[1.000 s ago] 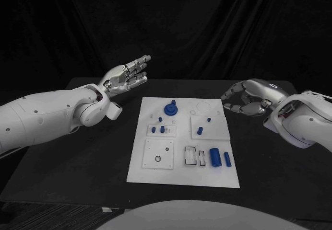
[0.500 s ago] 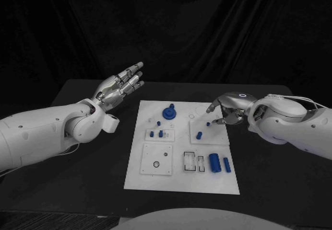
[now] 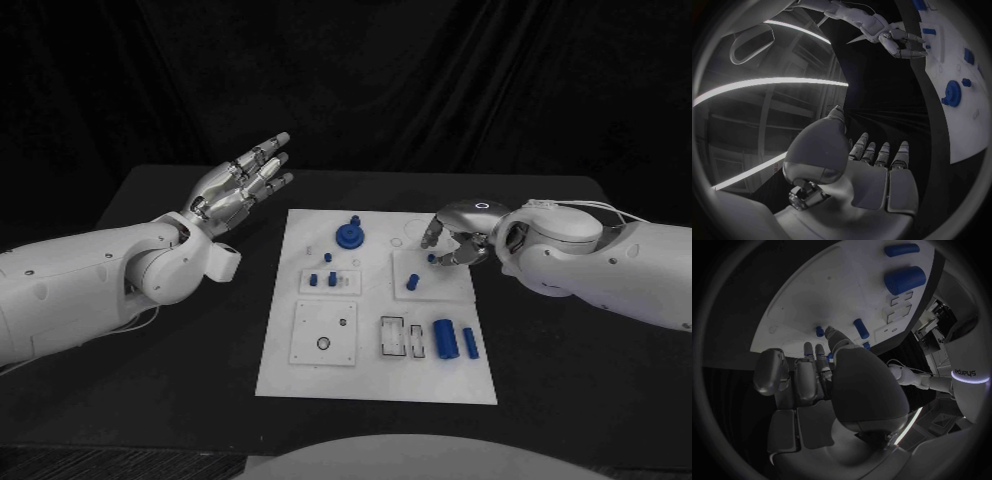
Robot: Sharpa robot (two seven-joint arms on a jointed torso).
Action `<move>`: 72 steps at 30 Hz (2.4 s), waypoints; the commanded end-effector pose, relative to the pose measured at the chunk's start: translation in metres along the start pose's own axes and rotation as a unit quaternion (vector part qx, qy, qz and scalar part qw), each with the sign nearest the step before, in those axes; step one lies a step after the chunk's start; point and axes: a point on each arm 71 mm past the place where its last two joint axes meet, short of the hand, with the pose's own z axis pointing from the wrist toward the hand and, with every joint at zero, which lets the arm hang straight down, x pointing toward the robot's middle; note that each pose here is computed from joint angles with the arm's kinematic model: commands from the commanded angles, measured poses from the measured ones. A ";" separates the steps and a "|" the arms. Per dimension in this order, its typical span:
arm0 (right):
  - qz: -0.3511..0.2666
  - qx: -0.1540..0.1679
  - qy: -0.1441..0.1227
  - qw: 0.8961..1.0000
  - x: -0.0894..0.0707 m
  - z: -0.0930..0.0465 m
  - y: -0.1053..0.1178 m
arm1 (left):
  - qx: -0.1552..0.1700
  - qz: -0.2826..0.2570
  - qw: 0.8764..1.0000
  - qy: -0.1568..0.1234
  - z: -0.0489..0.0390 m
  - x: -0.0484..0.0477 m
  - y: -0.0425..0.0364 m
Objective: Assemble the parts on the task board
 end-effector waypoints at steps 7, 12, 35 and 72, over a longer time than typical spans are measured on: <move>-0.006 0.002 0.004 1.000 0.006 0.002 -0.001 | 0.032 -0.013 0.999 0.004 0.0001 0.0005 -0.0026; -0.006 0.003 0.005 1.000 0.009 0.005 -0.001 | 0.029 -0.014 0.999 0.005 -0.0001 0.0000 -0.0016; -0.001 0.003 0.016 1.000 0.024 0.009 0.002 | 0.012 -0.020 1.000 0.007 -0.0024 -0.0002 0.0065; -0.011 -0.024 -0.083 0.996 -0.046 -0.018 0.018 | -0.014 -0.027 0.999 0.018 0.0019 0.0032 0.0155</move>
